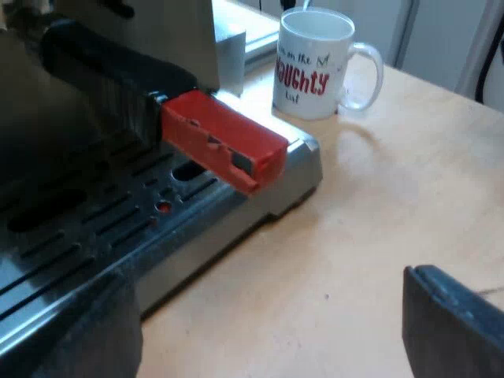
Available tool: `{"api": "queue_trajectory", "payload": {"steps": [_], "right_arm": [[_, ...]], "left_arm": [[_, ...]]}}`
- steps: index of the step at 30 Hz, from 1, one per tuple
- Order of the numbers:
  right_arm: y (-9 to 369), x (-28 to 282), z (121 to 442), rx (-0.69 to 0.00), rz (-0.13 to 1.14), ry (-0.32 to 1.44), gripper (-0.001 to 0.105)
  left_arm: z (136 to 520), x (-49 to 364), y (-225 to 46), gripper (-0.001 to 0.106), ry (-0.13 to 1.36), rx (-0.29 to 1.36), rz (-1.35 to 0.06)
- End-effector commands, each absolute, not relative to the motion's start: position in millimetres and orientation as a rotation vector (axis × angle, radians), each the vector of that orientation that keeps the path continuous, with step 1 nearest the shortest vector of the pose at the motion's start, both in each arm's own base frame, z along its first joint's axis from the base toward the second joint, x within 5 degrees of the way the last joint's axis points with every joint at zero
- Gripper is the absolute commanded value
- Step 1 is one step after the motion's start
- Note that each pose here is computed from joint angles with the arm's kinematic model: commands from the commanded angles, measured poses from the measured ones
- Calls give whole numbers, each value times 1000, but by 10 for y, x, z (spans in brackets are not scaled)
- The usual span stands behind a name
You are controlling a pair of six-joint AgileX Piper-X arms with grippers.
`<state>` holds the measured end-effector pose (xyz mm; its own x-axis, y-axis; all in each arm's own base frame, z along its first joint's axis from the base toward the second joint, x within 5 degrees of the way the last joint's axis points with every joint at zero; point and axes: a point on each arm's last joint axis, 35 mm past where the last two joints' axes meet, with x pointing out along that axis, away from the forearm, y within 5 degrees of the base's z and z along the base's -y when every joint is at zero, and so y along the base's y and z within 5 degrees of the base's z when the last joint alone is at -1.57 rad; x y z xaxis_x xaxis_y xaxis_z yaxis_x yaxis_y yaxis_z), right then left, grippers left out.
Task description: Place mug into machine
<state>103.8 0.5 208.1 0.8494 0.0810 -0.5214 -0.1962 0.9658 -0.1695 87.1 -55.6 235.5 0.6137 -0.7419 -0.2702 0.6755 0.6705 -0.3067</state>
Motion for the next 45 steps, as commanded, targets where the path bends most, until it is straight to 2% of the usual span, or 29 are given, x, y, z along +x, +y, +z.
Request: {"api": "queue_trajectory", "payload": {"steps": [1, 2, 7, 12, 24, 26, 40, 45], "right_arm": [[9, 1079, 1957, -227, 159, 513, 66], [8, 1092, 1930, -230, 158, 504, 66], [6, 1174, 1713, -329, 176, 458, 66], [2, 1297, 1616, -357, 182, 448, 66], [-10, 1631, 1425, -358, 174, 439, 66], [-14, 1762, 1344, -320, 164, 433, 66], [-34, 2404, 1195, -311, 168, 465, 66], [-38, 2535, 1206, -312, 167, 458, 64]], "left_arm": [[2299, 895, -575, 71, 348, -185, -840], [2279, 898, -576, 71, 351, -185, -839], [2244, 899, -577, 71, 358, -185, -838], [2244, 899, -577, 71, 358, -185, -838], [2244, 899, -577, 71, 358, -185, -838], [2244, 899, -577, 71, 358, -185, -838], [2244, 899, -577, 71, 358, -185, -838], [2244, 899, -577, 71, 358, -185, -838]]}}
